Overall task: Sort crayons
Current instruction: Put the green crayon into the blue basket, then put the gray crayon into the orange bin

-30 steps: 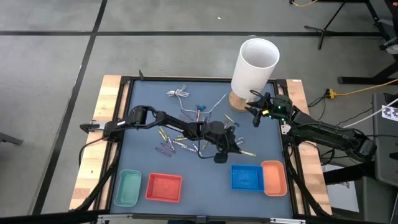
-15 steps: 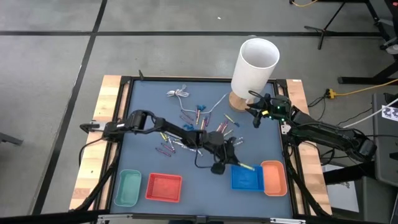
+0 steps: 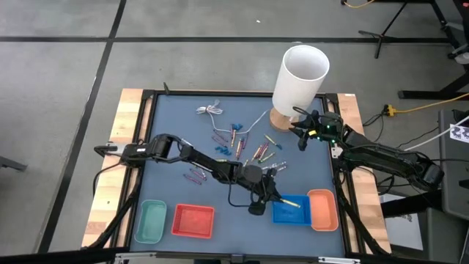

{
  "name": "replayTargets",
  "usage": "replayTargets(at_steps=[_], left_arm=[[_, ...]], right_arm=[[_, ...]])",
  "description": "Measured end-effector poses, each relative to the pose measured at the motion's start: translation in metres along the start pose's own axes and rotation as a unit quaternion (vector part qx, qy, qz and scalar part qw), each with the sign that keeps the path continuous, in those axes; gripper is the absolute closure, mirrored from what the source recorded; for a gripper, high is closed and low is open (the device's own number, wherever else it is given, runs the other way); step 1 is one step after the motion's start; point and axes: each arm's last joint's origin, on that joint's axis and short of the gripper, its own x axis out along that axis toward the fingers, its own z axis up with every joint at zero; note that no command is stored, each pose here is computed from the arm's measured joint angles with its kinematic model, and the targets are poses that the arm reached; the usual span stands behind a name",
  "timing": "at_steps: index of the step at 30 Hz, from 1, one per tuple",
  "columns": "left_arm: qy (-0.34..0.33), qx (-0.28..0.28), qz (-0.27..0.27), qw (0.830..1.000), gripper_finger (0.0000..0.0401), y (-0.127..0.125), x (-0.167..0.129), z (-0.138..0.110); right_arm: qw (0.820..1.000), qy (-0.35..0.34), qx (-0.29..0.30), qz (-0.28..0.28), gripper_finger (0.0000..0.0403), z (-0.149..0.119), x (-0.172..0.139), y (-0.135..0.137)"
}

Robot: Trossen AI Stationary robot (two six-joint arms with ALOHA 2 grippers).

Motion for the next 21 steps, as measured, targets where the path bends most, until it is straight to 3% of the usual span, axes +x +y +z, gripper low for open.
replayTargets(at_steps=[14, 21], left_arm=[[0.001, -0.003, 0.001, 1.000, 0.0296, 0.001, 0.000, 0.000], [0.004, -0.009, 0.016, 1.000, 0.0279, 0.016, -0.008, 0.009]], right_arm=[[1.000, 0.000, 0.000, 0.000, 0.0286, 0.000, 0.000, 0.000], [1.000, -0.002, 0.015, 0.007, 0.0286, 0.000, 0.000, 0.000]])
